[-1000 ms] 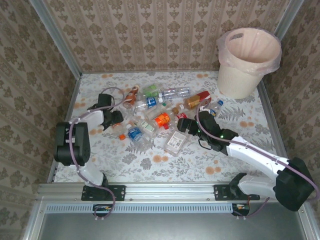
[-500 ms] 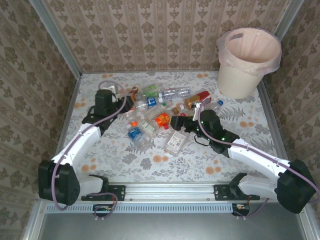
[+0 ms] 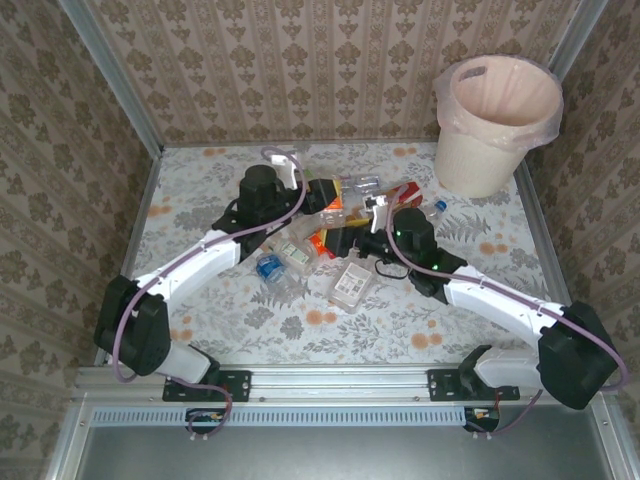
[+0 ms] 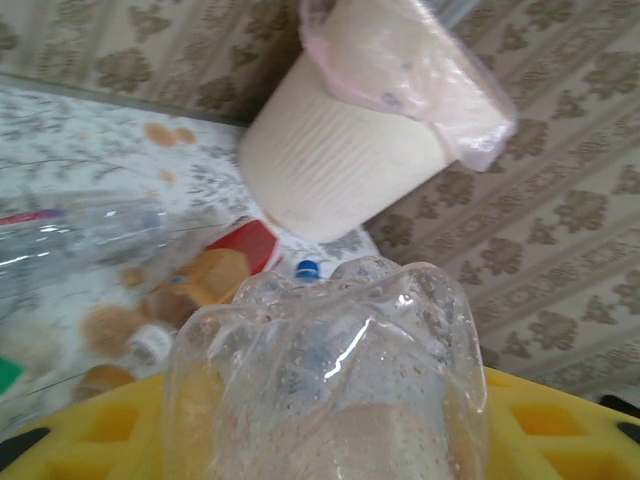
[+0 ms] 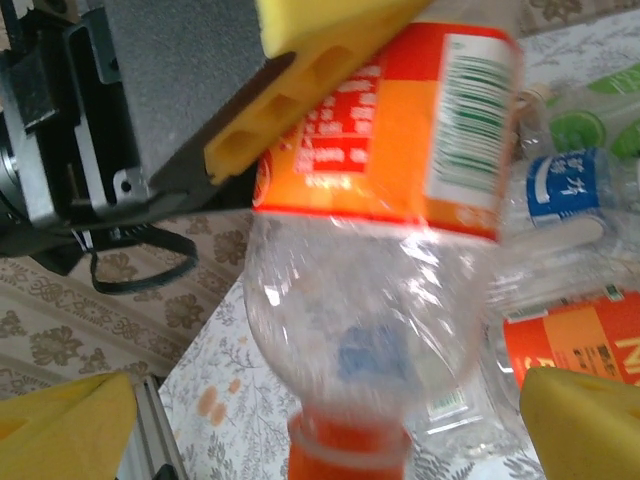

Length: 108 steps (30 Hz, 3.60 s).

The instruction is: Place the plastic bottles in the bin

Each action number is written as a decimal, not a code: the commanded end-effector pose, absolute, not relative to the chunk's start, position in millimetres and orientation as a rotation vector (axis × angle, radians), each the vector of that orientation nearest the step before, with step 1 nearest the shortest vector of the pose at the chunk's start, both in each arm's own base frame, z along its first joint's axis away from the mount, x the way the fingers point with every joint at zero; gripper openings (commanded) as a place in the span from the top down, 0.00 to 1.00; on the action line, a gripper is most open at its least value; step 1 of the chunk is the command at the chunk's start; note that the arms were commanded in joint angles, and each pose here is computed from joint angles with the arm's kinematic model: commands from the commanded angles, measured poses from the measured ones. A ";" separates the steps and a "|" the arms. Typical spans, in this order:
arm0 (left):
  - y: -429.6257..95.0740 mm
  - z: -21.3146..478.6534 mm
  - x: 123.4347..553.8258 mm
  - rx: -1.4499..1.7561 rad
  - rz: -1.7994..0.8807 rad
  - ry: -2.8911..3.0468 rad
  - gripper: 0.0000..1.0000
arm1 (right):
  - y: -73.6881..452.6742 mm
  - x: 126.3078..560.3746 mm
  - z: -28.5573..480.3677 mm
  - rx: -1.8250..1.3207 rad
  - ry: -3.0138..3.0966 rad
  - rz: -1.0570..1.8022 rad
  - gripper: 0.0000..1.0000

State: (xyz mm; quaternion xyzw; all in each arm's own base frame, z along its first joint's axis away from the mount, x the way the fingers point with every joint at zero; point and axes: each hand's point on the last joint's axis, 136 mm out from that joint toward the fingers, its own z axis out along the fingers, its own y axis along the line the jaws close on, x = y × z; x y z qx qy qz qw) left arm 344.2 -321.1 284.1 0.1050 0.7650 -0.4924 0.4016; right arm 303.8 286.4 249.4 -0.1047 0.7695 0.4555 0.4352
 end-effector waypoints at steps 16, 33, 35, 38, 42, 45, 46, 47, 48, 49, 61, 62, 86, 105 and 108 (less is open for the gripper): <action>-347.0 314.0 335.7 0.338 -1.393 1.830 0.49 | 262.9 348.6 253.4 -0.176 1.971 0.888 0.36; -303.9 350.0 332.1 0.290 -1.253 1.793 0.01 | 214.5 352.6 249.4 -0.149 2.015 0.775 0.53; -287.1 358.9 332.2 0.242 -1.219 1.764 0.00 | 202.0 355.8 248.9 -0.124 2.021 0.741 0.53; -260.8 360.1 334.2 0.154 -1.131 1.746 0.00 | 182.1 361.8 253.4 -0.094 2.014 0.692 0.53; -216.9 334.8 342.6 -0.009 -0.869 1.834 0.00 | 149.0 378.0 264.1 -0.036 2.001 0.595 0.53; -179.6 312.2 344.9 -0.150 -0.668 1.908 0.00 | 124.4 395.3 275.9 0.002 1.983 0.533 0.53; -168.9 304.5 344.5 -0.191 -0.617 1.928 0.00 | 117.6 401.7 281.3 0.003 1.977 0.508 0.53; -159.9 299.3 343.7 -0.223 -0.581 1.937 0.00 | 110.7 408.6 286.9 0.008 1.969 0.482 0.53; -152.7 293.5 342.6 -0.251 -0.554 1.946 0.00 | 104.3 414.9 292.2 0.015 1.960 0.461 0.53; -145.0 286.8 341.9 -0.285 -0.528 1.955 0.00 | 96.5 422.8 297.4 0.026 1.953 0.435 0.53; -99.2 227.7 341.4 -0.461 -0.408 2.053 0.00 | -2.5 529.0 371.0 0.192 1.855 0.111 0.53; -98.0 224.4 340.9 -0.466 -0.403 2.062 0.00 | -10.5 536.4 373.2 0.210 1.855 0.081 0.53; -75.0 192.4 331.1 -0.568 -0.346 2.091 0.00 | -83.1 598.6 308.7 0.207 2.160 0.006 0.49; -76.3 185.7 339.1 -0.572 -0.342 2.121 0.00 | -13.2 565.8 300.6 -0.031 2.275 0.432 0.47; -76.3 186.0 339.1 -0.573 -0.343 2.120 0.00 | -13.4 564.2 304.2 -0.033 2.271 0.426 0.46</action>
